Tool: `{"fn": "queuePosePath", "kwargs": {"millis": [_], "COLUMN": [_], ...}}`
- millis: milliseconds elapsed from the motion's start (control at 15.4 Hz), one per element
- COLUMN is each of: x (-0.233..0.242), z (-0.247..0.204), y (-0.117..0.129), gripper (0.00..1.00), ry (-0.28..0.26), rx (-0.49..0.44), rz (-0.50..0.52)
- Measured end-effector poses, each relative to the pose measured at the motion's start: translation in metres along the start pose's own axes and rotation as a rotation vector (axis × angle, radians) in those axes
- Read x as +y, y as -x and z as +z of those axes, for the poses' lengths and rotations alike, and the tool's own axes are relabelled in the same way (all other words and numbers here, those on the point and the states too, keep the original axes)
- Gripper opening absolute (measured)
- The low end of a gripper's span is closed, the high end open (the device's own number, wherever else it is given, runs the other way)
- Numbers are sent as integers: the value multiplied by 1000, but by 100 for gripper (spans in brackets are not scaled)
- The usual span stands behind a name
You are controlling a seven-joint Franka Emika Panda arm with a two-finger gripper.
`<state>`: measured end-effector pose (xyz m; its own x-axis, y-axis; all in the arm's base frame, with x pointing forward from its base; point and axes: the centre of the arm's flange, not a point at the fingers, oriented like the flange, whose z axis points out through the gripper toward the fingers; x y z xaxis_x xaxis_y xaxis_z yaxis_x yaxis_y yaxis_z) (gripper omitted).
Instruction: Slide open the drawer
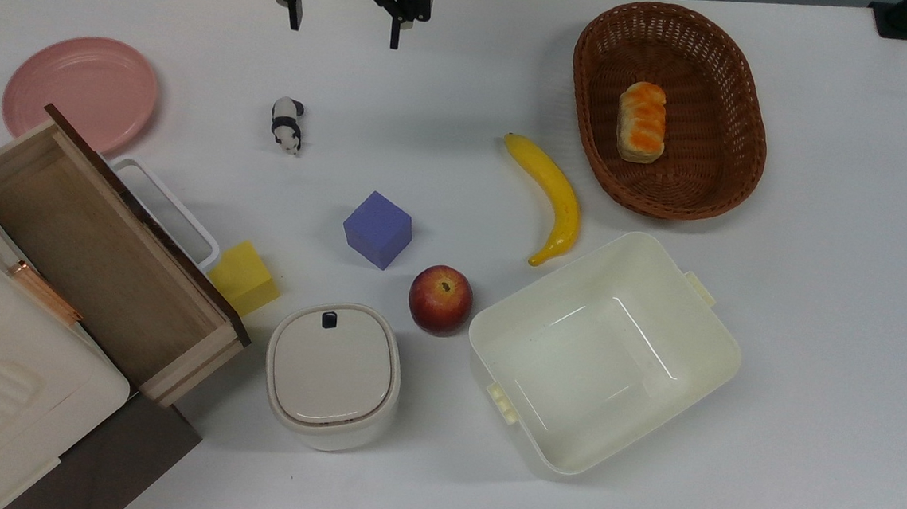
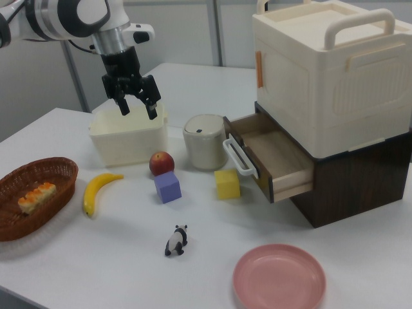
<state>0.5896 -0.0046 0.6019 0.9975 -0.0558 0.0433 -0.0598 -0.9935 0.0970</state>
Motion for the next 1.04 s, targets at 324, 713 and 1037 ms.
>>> {"fn": "queuePosePath", "kwargs": {"millis": [324,713,1037], "x": [20,25,25], "z": [-29,-31,-30], "y": [13,15,15], "gripper": [100,100,100], "ry": [-21,-82,-83], "rx": [40,37,35], "rz": [55,87,88]}}
